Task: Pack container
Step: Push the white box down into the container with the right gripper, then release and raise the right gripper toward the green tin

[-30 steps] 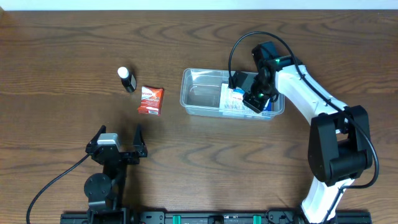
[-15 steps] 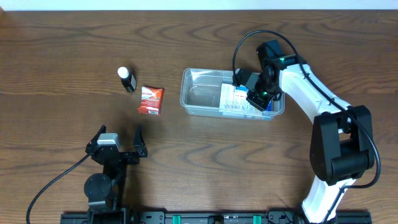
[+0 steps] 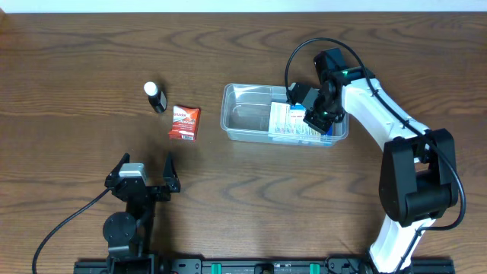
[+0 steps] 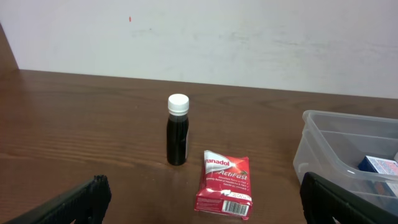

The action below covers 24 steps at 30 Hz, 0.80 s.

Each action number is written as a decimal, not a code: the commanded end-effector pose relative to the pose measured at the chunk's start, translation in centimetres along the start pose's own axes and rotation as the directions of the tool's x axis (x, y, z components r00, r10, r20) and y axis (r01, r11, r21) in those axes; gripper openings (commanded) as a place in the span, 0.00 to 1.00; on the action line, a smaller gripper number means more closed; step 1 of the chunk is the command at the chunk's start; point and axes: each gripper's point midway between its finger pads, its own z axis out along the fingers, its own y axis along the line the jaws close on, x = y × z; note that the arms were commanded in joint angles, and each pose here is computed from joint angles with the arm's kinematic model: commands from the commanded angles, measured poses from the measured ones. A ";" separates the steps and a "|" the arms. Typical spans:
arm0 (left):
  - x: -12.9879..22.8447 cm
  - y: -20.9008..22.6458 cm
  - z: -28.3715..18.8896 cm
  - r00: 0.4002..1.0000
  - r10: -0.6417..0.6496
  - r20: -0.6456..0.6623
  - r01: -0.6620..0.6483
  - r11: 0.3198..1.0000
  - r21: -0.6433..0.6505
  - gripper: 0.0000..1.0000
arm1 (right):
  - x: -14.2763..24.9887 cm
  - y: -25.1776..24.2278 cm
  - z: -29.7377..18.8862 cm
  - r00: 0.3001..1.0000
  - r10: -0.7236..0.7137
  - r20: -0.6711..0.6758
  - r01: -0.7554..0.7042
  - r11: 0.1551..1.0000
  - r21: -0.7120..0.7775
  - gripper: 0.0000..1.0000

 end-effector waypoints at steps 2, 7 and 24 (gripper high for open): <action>1.4 -0.1 0.1 0.999 -0.010 -0.044 0.010 1.000 0.010 0.98 | -0.1 -0.9 -0.3 1.000 -0.007 0.000 0.007 1.000 0.028 0.01; 1.4 -0.1 0.1 0.999 -0.010 -0.044 0.010 1.000 0.010 0.98 | -0.5 -1.1 -0.3 1.000 0.015 0.019 -0.016 0.999 0.034 0.01; 1.4 -0.1 0.1 0.999 -0.010 -0.044 0.010 1.000 0.010 0.98 | -5.5 0.8 -5.4 0.967 0.092 0.239 -0.075 0.994 -0.082 0.01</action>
